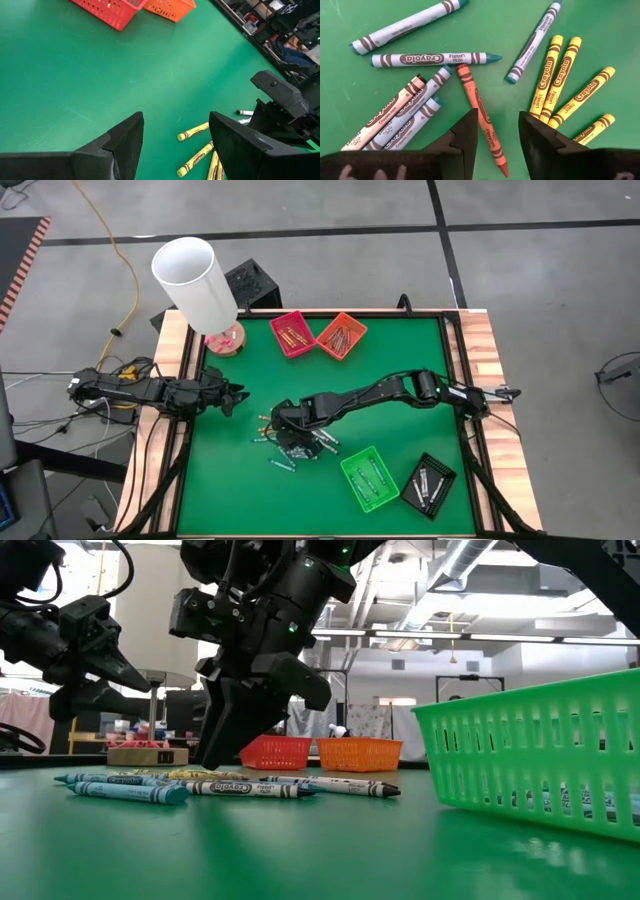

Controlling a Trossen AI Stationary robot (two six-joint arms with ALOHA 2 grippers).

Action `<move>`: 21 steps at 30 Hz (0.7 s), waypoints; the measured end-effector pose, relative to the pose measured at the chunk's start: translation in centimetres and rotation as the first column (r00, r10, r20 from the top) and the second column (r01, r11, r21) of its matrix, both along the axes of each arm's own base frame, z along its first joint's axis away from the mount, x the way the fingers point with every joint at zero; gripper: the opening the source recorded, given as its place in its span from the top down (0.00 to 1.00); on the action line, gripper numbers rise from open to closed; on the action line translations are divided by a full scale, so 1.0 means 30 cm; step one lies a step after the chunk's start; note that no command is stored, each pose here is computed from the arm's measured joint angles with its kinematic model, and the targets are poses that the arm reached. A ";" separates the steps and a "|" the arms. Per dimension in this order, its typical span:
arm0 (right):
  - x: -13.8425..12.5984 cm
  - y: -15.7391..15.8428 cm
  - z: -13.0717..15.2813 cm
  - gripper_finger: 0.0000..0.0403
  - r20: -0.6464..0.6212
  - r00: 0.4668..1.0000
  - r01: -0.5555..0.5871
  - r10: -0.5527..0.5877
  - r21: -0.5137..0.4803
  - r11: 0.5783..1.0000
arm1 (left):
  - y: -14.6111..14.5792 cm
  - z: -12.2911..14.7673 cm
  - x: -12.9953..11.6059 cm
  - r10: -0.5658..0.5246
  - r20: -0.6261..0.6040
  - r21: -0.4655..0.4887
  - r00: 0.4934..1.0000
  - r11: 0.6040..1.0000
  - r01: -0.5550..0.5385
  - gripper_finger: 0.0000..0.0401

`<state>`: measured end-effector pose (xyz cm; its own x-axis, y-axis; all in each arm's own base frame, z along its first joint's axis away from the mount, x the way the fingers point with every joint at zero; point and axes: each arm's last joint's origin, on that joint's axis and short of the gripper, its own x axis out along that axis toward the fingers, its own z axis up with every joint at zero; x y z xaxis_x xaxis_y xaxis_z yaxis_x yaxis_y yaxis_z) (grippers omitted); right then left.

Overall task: Sort crayons
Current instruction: Put the brown crayon into the orange bin

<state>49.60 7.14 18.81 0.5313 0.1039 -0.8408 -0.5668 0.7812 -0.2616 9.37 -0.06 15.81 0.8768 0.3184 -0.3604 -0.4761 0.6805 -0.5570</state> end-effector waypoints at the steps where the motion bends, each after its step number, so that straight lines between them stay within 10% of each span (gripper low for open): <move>1: -0.001 0.000 -0.001 0.63 -0.003 1.000 0.000 0.000 -0.001 1.000 | 0.000 0.000 0.000 0.000 0.000 0.000 1.000 1.000 0.000 0.46; 21: 0.000 0.021 -0.071 0.78 -0.061 0.998 0.001 -0.004 -0.061 0.998 | 0.000 0.000 0.000 0.005 0.001 -0.001 1.000 1.000 -0.005 0.46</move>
<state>49.61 7.78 16.67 0.4791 0.0506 -0.8763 -0.5812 0.7664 -0.2735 9.36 -0.05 15.82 0.8756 0.3226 -0.3595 -0.4788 0.6776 -0.5582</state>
